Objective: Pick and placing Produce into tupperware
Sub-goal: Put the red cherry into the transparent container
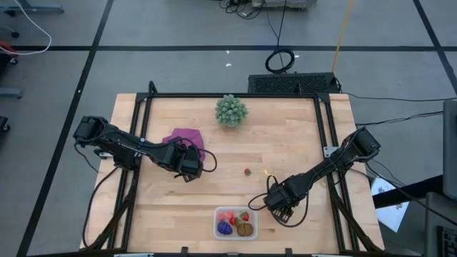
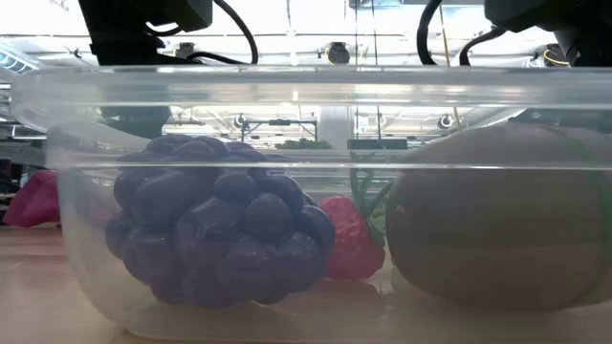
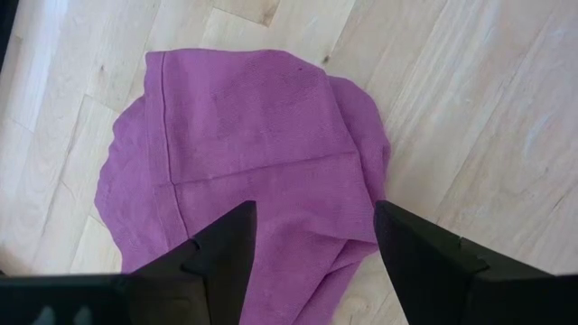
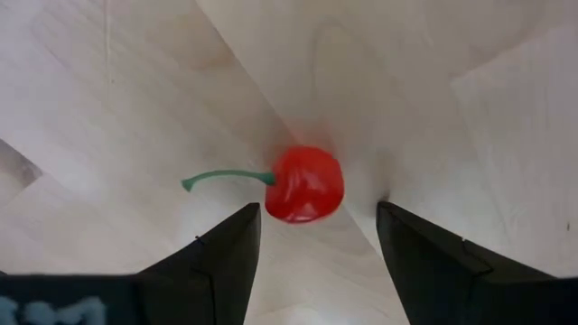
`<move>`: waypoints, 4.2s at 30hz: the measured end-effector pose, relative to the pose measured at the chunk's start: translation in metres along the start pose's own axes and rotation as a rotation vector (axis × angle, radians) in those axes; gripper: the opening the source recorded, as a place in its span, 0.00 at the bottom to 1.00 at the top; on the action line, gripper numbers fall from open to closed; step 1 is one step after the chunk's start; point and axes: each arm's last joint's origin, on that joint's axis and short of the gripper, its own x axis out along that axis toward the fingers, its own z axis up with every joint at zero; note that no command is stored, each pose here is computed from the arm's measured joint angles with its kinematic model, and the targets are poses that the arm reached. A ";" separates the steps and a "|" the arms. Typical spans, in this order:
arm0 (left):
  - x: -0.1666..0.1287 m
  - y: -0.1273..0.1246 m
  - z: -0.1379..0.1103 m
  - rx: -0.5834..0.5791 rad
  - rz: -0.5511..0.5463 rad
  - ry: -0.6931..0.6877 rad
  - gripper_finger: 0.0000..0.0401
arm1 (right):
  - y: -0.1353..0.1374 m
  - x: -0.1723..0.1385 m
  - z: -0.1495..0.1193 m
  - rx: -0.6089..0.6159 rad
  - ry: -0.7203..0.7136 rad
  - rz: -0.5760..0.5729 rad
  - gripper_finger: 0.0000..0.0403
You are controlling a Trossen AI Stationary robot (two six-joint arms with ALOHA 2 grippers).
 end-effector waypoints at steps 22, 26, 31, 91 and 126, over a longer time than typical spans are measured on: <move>0.000 0.000 0.000 0.000 0.000 0.000 0.57 | -0.006 -0.009 0.010 -0.004 -0.028 0.020 0.53; 0.000 0.000 0.000 -0.001 0.000 0.000 0.57 | -0.007 -0.009 0.011 -0.003 -0.048 0.009 0.53; 0.000 0.000 0.000 -0.001 0.000 0.000 0.57 | -0.007 -0.009 0.011 -0.002 -0.048 0.008 0.53; 0.000 0.000 0.001 0.004 0.014 -0.013 0.57 | 0.038 -0.086 0.040 -0.254 -0.521 0.713 0.29; 0.000 0.005 -0.005 0.061 0.062 0.037 0.57 | 0.103 -0.078 0.081 -0.342 -0.219 0.165 0.29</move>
